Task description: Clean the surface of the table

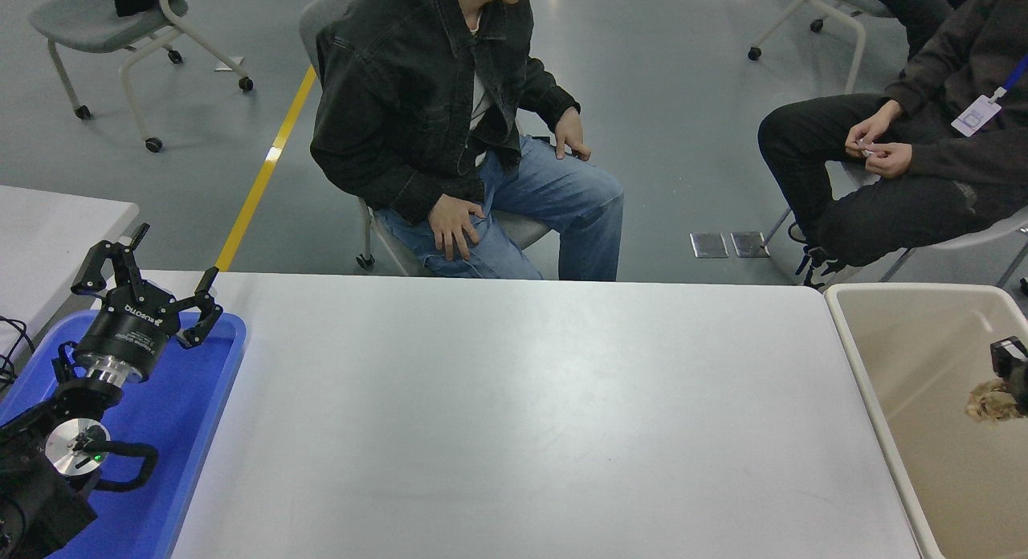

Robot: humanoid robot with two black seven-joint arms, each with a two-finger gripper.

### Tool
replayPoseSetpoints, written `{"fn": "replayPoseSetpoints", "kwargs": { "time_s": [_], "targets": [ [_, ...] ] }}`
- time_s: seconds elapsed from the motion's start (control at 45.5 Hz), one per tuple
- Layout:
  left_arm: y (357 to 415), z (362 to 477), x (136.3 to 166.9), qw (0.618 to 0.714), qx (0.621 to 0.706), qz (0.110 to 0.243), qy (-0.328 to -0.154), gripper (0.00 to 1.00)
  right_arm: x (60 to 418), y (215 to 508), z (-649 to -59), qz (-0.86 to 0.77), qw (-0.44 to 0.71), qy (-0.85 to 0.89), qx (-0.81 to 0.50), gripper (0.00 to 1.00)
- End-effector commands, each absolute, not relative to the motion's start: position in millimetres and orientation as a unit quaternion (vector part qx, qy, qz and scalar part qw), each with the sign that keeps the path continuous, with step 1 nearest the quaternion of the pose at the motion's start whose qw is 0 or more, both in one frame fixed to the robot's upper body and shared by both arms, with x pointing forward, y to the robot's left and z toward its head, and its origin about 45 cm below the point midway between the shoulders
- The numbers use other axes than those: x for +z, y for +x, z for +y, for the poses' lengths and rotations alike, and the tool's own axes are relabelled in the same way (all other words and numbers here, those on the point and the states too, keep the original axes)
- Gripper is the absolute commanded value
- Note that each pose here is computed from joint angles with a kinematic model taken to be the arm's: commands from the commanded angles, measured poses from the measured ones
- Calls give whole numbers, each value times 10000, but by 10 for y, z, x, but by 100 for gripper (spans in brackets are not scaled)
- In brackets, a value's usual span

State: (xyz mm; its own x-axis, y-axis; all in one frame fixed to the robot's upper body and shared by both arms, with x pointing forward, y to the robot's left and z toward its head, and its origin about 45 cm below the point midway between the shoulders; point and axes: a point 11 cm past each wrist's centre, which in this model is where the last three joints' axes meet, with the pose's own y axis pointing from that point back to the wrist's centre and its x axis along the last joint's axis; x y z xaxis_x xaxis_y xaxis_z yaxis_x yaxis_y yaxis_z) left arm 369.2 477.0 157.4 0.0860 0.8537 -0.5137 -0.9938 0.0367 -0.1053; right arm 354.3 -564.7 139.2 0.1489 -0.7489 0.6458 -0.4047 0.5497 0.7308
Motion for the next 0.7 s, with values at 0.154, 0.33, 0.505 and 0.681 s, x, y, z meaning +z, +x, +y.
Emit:
{"fn": "replayPoseSetpoints", "kwargs": {
  "time_s": [0.154,0.33,0.505,0.681],
  "targets": [
    [3692,4770,1574,7025,6575,1575,-2223,100,1306,3567,-5611,-5865,6705,4512,-537,0],
    [3692,4768,1574,7028,6570,1576,-2226,100,1275,3557,-5600,-5765,6758,4573,-426,0],
    [3692,4770,1574,7025,6575,1575,-2223,100,1216,3597,-5506,-5449,6937,4709,-91,0],
    [3692,4770,1574,7025,6575,1575,-2223,100,1210,3636,-5464,-5067,7192,4744,322,0]
  ]
}}
